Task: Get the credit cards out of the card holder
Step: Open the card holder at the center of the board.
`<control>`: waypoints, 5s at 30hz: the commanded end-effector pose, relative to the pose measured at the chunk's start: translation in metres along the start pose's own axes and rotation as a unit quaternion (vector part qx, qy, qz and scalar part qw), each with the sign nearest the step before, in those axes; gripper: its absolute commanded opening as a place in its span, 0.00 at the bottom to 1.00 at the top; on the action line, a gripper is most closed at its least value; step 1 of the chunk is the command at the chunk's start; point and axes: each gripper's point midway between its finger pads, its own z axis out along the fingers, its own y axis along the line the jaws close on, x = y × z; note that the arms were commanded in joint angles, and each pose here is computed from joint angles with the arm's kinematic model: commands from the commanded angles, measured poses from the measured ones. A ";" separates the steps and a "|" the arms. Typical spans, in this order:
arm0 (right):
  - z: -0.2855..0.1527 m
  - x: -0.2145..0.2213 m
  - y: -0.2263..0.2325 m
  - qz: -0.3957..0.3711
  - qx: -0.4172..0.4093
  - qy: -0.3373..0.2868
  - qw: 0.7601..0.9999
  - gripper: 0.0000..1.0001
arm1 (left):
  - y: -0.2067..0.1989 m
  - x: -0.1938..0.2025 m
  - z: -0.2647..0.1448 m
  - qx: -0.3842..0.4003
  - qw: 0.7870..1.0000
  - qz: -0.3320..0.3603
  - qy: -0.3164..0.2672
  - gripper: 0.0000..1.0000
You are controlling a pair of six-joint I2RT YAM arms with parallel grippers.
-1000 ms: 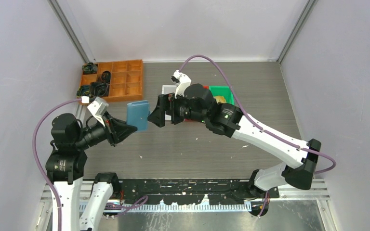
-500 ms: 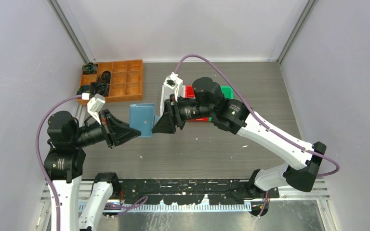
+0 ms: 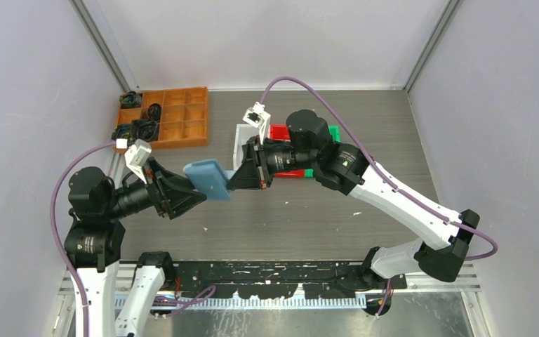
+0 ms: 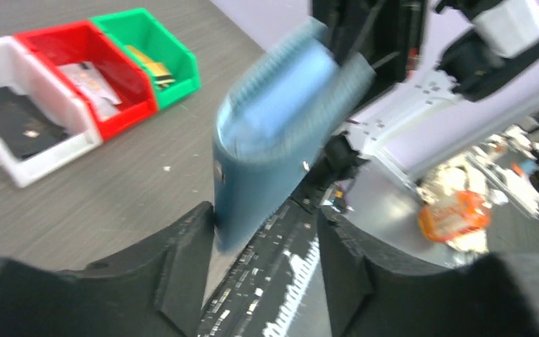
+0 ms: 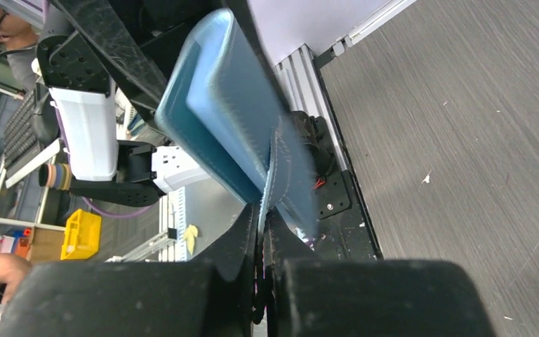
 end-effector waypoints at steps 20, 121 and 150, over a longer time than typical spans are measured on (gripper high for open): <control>-0.012 -0.004 0.034 -0.048 0.016 0.030 0.998 0.01 | 0.044 0.030 -0.003 -0.069 0.994 0.085 0.016 0.56; 0.020 0.006 0.138 -0.096 -0.238 0.169 0.952 0.01 | -0.070 0.004 -0.025 0.064 0.965 0.244 -0.069 0.96; 0.011 0.034 0.071 -0.113 -0.154 0.223 0.956 0.01 | 0.011 0.013 -0.007 0.104 0.942 0.320 -0.008 0.80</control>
